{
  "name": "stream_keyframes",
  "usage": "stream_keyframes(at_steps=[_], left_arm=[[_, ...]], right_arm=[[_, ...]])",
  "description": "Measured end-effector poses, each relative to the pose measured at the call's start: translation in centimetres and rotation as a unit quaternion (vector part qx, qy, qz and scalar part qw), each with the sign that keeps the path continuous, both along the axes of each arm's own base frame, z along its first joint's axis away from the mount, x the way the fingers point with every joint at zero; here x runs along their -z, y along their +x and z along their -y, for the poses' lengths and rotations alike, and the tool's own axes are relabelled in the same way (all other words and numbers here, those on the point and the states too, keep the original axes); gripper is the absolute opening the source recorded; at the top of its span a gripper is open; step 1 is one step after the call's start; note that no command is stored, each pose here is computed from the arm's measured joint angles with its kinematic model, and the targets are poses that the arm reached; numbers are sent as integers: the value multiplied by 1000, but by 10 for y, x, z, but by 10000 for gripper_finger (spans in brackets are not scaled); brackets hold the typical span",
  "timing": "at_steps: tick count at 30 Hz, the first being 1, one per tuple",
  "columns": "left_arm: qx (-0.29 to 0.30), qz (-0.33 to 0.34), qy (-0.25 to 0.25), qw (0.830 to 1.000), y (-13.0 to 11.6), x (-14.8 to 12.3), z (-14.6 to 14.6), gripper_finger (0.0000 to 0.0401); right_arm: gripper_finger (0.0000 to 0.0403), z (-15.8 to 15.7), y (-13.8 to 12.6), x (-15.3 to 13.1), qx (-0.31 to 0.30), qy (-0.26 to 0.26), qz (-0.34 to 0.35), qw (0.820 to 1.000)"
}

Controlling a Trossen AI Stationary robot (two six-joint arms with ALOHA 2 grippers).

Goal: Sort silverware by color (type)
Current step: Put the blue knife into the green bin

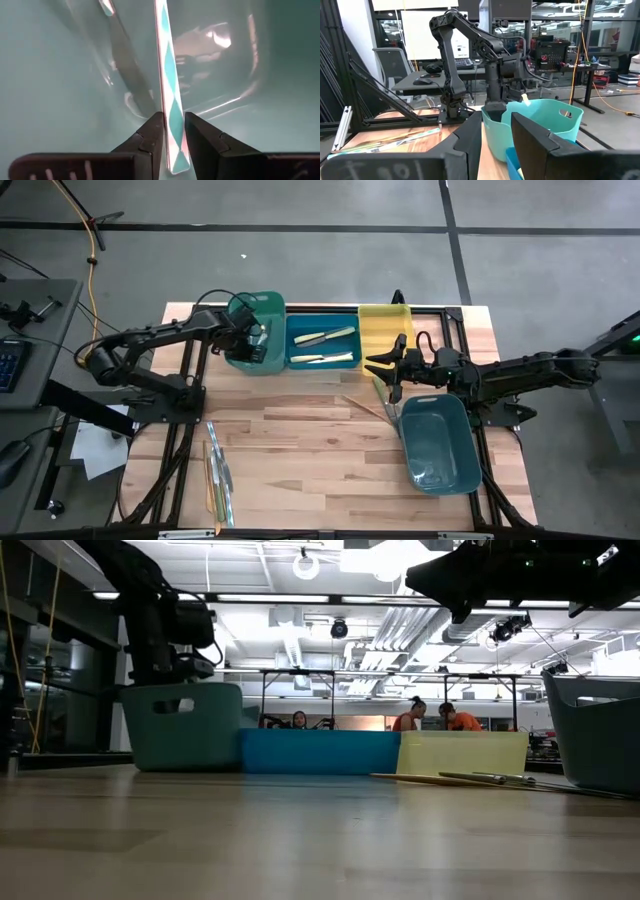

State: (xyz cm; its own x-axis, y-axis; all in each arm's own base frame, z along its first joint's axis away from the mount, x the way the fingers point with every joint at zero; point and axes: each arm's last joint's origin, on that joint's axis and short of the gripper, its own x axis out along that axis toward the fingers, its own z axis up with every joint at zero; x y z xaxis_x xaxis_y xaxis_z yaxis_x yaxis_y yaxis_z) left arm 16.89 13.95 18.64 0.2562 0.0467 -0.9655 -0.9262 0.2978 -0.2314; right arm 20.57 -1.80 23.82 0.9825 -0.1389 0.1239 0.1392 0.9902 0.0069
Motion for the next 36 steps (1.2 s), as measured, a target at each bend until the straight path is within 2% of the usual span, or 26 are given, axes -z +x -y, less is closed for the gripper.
stream_keyframes(at_steps=[11,14,19,22,25,28,30,33,36], left_arm=[[1,26,22,999,-2,-11,2,76],[25,43,45,998,-1,-19,1,76],[78,80,107,988,6,-52,-5,76],[113,98,179,972,8,-81,-9,76],[151,139,269,941,7,-107,-3,72],[176,215,355,893,4,-123,13,53],[192,262,398,858,0,-126,28,35],[209,323,432,816,-9,-117,50,7],[224,375,443,783,-17,-100,70,5]], right_arm=[[103,0,0,0,0,-2,0,1000],[103,0,0,0,0,-3,-1,1000],[103,0,0,0,0,-4,-1,1000],[103,0,0,0,0,-4,-1,1000],[103,0,0,0,0,-3,-2,1000],[103,0,0,2,0,-3,-11,1000],[103,0,0,2,6,-2,-13,1000],[103,1,0,3,18,0,-14,1000],[103,1,0,3,24,4,-13,1000]])
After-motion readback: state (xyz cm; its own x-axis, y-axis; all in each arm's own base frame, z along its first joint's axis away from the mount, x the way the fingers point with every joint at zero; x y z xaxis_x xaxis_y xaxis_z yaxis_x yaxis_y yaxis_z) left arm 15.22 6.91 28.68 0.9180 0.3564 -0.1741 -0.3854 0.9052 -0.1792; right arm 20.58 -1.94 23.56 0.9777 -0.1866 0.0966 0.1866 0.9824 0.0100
